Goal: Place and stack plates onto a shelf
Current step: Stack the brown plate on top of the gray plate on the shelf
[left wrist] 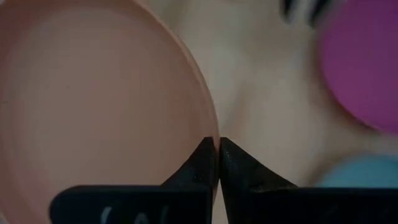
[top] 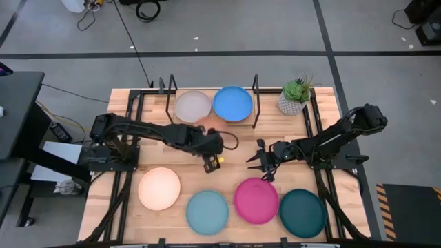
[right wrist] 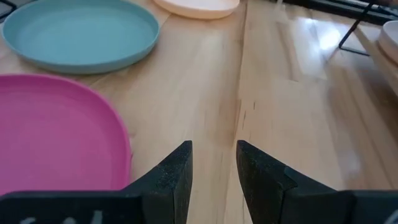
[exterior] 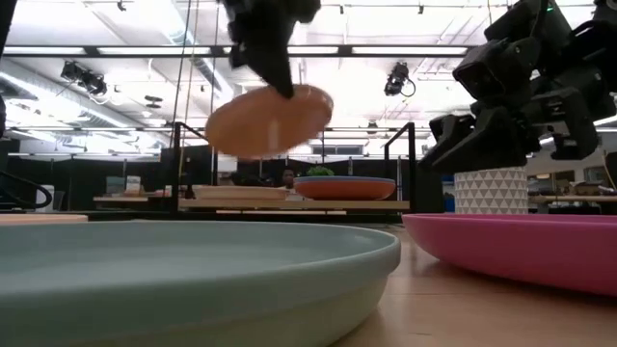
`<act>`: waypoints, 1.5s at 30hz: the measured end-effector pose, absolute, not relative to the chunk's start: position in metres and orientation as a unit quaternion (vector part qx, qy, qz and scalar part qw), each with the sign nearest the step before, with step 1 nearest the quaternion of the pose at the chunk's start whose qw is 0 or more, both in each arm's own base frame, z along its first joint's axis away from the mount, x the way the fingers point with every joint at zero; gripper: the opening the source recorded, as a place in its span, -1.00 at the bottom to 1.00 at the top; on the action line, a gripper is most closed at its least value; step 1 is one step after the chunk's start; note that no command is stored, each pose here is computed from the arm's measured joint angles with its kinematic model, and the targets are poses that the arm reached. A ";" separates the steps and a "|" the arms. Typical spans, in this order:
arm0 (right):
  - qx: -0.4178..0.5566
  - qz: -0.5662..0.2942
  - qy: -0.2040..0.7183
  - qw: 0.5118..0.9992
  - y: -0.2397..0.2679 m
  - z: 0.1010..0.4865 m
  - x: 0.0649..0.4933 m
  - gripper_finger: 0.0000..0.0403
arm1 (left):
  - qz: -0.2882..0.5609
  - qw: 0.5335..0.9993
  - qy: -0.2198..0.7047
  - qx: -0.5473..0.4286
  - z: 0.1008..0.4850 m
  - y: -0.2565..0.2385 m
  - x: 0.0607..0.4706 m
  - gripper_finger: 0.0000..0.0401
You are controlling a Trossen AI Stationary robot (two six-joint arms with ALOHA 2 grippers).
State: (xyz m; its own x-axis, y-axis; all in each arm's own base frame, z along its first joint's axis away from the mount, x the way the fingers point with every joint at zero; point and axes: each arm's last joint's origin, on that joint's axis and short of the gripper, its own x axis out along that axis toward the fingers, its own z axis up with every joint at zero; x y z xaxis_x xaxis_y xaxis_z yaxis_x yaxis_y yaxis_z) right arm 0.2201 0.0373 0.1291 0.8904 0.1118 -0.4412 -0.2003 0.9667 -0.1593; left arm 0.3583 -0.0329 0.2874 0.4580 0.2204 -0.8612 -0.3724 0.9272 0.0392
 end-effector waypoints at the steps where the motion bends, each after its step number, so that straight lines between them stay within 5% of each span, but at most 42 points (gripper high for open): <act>1: -0.101 0.080 0.218 0.967 0.037 0.129 0.220 -0.35 | 0.192 0.851 0.485 -0.056 0.292 -0.029 0.358 -0.92; 16: -0.087 0.071 0.199 0.974 0.038 0.133 0.222 -0.35 | 0.275 0.770 0.573 -0.049 0.262 0.098 0.353 -0.92; 27: -0.085 0.085 0.191 0.974 0.044 0.134 0.221 -0.35 | 0.279 0.743 0.605 -0.067 0.233 0.130 0.357 -0.92; 38: -0.083 0.090 0.191 0.974 0.046 0.134 0.221 -0.35 | 0.288 0.736 0.608 -0.073 0.216 0.142 0.363 -0.77; 45: -0.084 0.090 0.190 0.974 0.046 0.135 0.221 -0.35 | 0.305 0.739 0.598 -0.059 0.224 0.141 0.361 -0.40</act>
State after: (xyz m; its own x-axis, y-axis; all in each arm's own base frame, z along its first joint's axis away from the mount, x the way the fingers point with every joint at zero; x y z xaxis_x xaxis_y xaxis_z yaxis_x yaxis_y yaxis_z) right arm 0.2211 0.0460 0.1346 0.9116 0.1437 -0.3851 -0.2078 0.9695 -0.1303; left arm 0.3610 0.1413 0.2244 0.0990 0.3802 -0.9196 -0.5221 0.8066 0.2773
